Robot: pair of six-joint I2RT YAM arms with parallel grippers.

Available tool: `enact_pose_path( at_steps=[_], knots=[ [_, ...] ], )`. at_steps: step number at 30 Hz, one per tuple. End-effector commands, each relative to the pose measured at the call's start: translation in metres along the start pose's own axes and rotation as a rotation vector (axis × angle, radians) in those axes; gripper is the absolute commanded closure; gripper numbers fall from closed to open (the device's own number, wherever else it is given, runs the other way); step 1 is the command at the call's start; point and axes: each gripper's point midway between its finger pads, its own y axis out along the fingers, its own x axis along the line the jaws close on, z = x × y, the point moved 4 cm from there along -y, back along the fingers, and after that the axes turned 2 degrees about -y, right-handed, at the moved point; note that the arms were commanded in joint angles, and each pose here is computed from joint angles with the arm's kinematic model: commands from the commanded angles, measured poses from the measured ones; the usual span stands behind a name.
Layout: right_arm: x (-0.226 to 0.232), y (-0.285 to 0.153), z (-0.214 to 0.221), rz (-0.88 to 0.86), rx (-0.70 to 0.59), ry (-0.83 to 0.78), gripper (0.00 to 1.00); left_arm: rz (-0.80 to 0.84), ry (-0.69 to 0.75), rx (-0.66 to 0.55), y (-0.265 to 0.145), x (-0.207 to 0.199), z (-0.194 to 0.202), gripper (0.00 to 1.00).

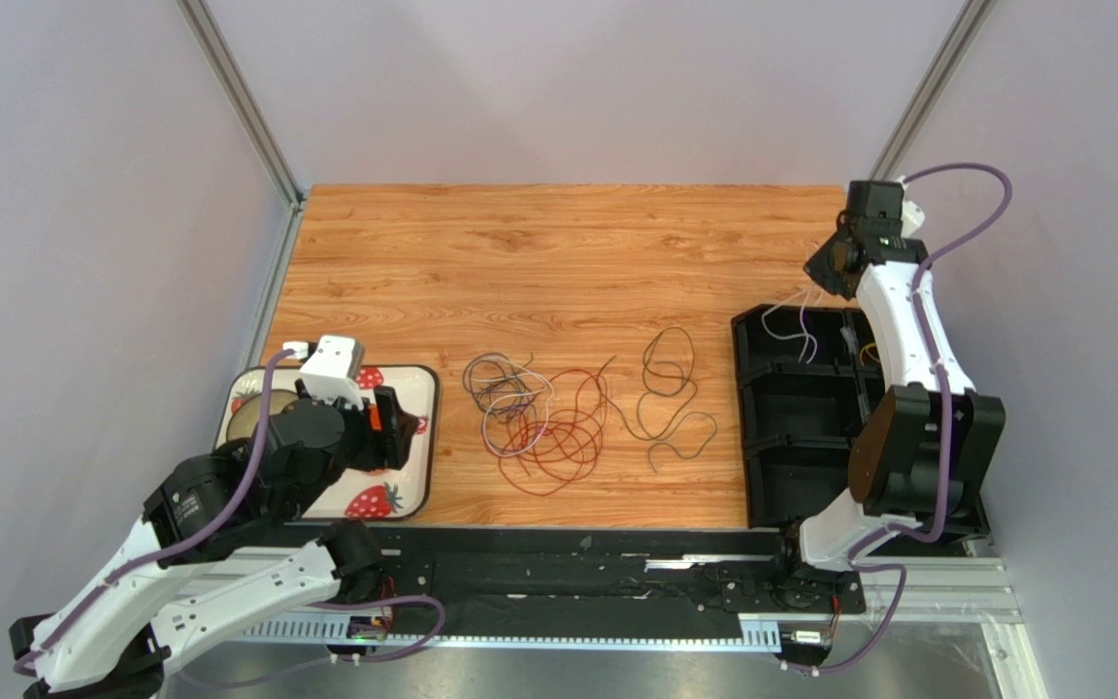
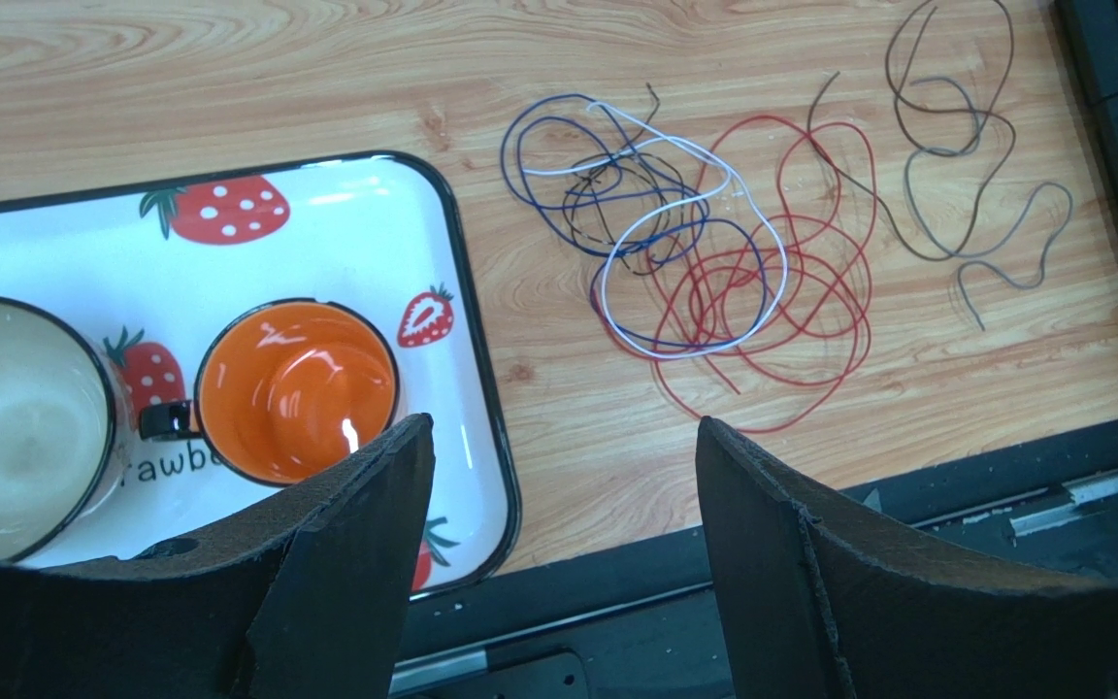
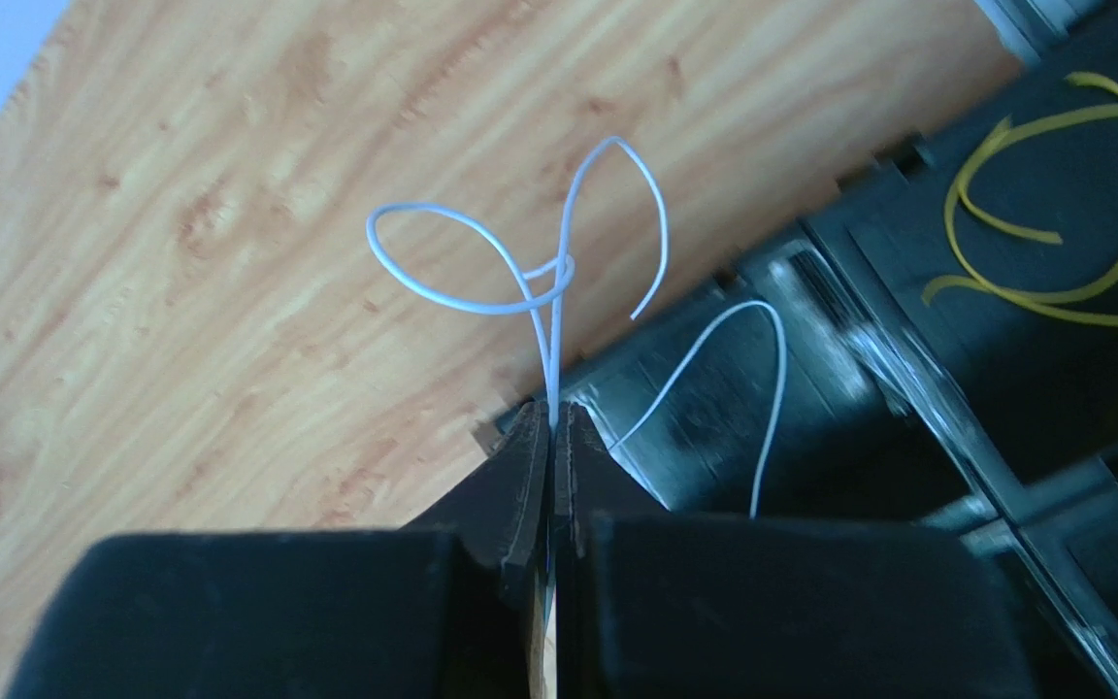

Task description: Untangle the cables

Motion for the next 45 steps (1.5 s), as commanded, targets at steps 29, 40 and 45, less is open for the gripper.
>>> enact_pose_path(
  at_steps=[29,40,45],
  knots=[
    [-0.051,-0.03,0.037,-0.043,-0.042,0.193,1.0,0.043,-0.025,-0.028,-0.005,-0.002,-0.003,0.25],
    [-0.039,0.013,0.045,-0.087,0.053,0.336,1.0,0.033,-0.026,-0.025,-0.005,-0.001,-0.002,0.25],
    [-0.048,0.022,0.062,-0.061,0.074,0.354,1.0,0.03,-0.03,-0.027,-0.005,0.0,-0.003,0.25]
  ],
)
